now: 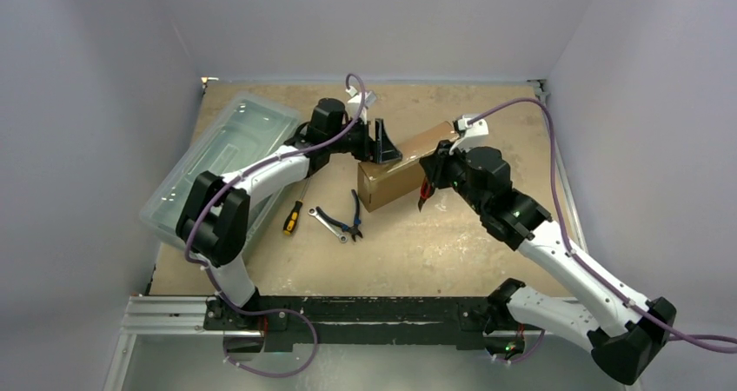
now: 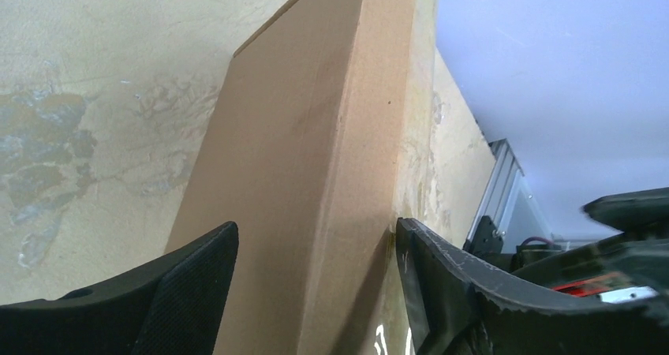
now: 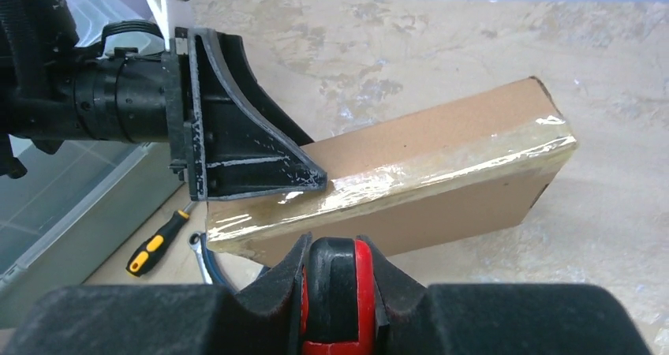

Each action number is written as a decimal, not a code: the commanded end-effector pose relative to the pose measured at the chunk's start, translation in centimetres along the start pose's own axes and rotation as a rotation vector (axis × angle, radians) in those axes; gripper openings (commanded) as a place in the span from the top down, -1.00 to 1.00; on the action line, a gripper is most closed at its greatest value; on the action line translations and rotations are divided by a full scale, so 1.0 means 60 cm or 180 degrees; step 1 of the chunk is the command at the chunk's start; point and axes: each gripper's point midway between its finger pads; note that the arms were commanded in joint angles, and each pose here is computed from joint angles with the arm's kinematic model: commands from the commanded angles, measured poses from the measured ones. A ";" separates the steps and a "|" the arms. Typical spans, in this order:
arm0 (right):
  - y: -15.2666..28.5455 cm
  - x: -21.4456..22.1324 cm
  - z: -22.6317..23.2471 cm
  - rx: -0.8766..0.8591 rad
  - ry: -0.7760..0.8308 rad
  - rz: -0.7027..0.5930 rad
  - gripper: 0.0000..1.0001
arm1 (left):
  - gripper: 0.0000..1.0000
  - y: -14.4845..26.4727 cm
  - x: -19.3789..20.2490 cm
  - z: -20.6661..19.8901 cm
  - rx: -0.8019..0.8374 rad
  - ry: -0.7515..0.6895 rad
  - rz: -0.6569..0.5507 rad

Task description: Unpack the express box

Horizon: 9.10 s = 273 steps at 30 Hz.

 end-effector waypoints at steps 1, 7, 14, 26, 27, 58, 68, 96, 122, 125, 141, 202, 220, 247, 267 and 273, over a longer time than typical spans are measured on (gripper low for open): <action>0.014 -0.043 0.013 -0.0109 0.0156 -0.0157 1.00 | -0.47 0.028 -0.054 -0.021 -0.0105 -0.0458 -0.0234; 0.006 -0.076 0.050 -0.0359 0.0090 -0.0269 1.00 | -0.48 0.126 -0.128 -0.003 -0.0677 -0.0470 -0.0549; 0.002 -0.128 0.079 -0.0468 0.0137 -0.0401 1.00 | -0.66 0.275 -0.140 -0.028 -0.1232 -0.1023 -0.1276; 0.041 -0.176 0.124 -0.0904 -0.0064 -0.0690 1.00 | -0.71 0.264 0.052 -0.052 -0.0105 -0.2237 -0.1607; 0.043 -0.178 0.126 -0.0928 -0.0079 -0.0694 1.00 | -0.71 0.249 0.062 -0.045 -0.0106 -0.2340 -0.1506; 0.005 -0.203 0.201 -0.0925 0.0030 -0.0627 1.00 | -0.43 0.094 0.073 -0.008 0.0236 -0.2491 -0.2063; -0.033 -0.213 0.214 -0.0767 0.0153 -0.0740 1.00 | -0.03 0.101 0.071 -0.025 0.0357 -0.2583 -0.2117; -0.138 -0.160 0.256 -0.0676 0.0749 -0.0828 1.00 | 0.13 0.100 0.070 -0.024 0.0356 -0.2536 -0.2121; -0.154 -0.118 0.240 -0.0545 0.0834 -0.0635 1.00 | 0.19 0.101 0.067 -0.026 0.0363 -0.2514 -0.2148; -0.152 -0.111 0.245 -0.0602 0.0866 -0.0611 1.00 | 0.20 0.101 0.068 -0.025 0.0355 -0.2507 -0.2144; -0.132 -0.126 0.250 -0.0654 0.0632 -0.0666 1.00 | 0.23 0.102 0.066 -0.026 0.0351 -0.2510 -0.2159; -0.149 -0.097 0.223 -0.0411 0.0815 -0.0564 1.00 | 0.32 0.103 0.063 -0.027 0.0353 -0.2497 -0.2177; -0.076 -0.048 0.223 -0.0201 0.1007 -0.0385 1.00 | 0.39 0.106 0.056 -0.010 0.0208 -0.2376 -0.2213; -0.031 0.014 0.210 0.0304 0.1167 0.0090 1.00 | 0.48 0.107 0.050 0.005 0.0019 -0.2415 -0.2195; 0.013 0.029 0.196 -0.0192 0.1195 -0.0561 1.00 | 0.51 0.108 0.049 0.008 -0.0026 -0.2425 -0.2188; 0.010 0.064 0.204 -0.0251 0.1261 -0.0529 1.00 | 0.51 0.108 0.049 0.009 -0.0029 -0.2418 -0.2186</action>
Point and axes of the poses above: each gripper's point midway between its finger pads, its own y axis back along the fingers, its own z axis along the line the jaws close on, x = y × z, and after that the axes turned 1 degree about -y, right-handed
